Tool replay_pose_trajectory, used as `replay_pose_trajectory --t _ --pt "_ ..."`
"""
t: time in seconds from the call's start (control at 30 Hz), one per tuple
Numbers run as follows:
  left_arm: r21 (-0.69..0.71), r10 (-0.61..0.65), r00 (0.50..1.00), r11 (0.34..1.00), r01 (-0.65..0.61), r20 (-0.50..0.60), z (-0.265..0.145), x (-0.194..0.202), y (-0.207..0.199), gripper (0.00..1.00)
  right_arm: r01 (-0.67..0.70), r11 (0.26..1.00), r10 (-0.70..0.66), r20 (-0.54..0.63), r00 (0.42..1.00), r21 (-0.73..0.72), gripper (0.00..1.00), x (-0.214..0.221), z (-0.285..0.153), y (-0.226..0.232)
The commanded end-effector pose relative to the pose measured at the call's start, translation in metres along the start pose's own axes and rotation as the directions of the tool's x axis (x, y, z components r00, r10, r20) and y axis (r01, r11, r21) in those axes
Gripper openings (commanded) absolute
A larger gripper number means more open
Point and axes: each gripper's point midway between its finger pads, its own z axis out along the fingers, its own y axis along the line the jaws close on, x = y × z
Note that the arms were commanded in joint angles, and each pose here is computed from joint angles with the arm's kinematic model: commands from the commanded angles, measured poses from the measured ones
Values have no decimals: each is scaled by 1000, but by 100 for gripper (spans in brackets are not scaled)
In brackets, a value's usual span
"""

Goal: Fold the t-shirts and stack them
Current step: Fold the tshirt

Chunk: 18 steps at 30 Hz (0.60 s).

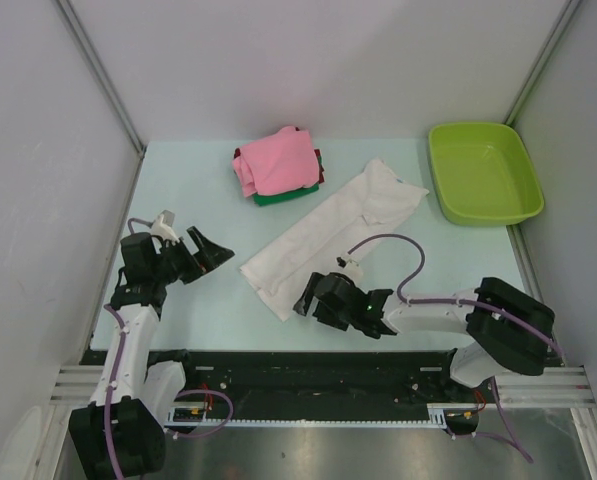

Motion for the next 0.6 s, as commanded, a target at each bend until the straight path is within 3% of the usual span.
replay_pose_trajectory --t 0.0,0.33,0.5,0.57 --pt "54 37 999 998 -38 3 -5 -3 -14 100 -145 977 143 -21 989 -157 88 4 20 43" --pt "60 41 999 997 -41 -1 -4 -2 -15 100 -206 966 189 -118 975 -157 74 32 53 41" --pt "60 35 999 998 -35 -5 -3 -1 -14 100 -209 969 195 -116 974 -129 55 37 63 32" --pt "60 36 999 998 -36 -5 -4 -1 -14 100 -205 971 191 -116 975 -123 42 38 65 29"
